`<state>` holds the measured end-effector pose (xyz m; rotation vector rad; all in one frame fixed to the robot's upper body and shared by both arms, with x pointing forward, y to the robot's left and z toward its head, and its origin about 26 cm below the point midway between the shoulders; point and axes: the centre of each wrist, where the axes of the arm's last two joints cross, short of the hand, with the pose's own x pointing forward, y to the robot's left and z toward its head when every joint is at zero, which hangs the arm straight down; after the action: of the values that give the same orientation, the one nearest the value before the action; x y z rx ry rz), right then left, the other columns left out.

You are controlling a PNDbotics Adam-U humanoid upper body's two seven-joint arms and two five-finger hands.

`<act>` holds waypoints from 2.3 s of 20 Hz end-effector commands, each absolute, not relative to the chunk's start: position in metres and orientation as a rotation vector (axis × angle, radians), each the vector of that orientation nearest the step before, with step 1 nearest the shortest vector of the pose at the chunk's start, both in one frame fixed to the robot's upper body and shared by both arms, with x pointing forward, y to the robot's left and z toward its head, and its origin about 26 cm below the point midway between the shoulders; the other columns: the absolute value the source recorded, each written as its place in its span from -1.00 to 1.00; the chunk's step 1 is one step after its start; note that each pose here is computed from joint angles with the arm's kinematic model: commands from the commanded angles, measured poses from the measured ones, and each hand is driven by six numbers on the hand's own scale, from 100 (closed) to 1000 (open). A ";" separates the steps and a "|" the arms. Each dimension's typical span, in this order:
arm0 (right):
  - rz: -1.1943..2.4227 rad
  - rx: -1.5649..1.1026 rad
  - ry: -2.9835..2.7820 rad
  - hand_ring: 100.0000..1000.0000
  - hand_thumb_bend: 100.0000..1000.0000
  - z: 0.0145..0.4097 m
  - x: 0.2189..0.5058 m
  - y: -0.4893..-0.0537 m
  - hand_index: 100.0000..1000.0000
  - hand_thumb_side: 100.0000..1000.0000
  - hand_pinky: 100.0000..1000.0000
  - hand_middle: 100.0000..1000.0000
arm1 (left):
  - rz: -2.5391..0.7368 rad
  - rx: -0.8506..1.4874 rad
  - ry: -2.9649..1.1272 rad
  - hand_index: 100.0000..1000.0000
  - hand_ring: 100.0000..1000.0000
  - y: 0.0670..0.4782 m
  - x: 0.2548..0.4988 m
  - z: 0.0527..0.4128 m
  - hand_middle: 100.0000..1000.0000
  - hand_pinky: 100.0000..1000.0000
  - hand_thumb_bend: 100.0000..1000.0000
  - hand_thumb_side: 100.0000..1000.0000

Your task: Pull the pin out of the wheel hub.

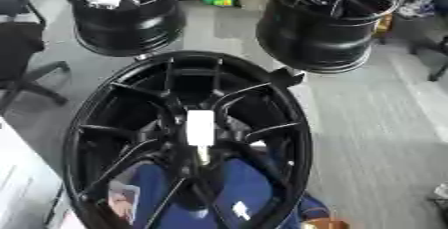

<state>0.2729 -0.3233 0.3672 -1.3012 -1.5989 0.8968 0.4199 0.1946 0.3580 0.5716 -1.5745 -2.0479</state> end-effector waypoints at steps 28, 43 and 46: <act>0.912 -1.352 -1.594 0.42 -1.00 0.381 0.268 -0.319 0.62 -1.00 0.68 0.51 | -2.213 0.378 -1.432 0.58 0.31 0.121 0.460 0.350 0.23 0.34 -0.26 0.08; 0.919 -1.344 -1.565 0.42 -1.00 0.374 0.270 -0.319 0.62 -1.00 0.69 0.51 | -2.097 0.386 -1.449 0.60 0.31 0.082 0.404 0.343 0.24 0.33 -0.24 0.16; 0.917 -1.345 -1.559 0.42 -1.00 0.372 0.271 -0.319 0.62 -1.00 0.69 0.51 | -2.072 0.349 -1.425 0.60 0.31 0.077 0.392 0.344 0.24 0.32 -0.24 0.16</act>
<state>0.2750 -0.3187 0.3641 -1.2985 -1.5554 0.9200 0.3978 0.0741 0.3313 0.3298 -1.4135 -2.0901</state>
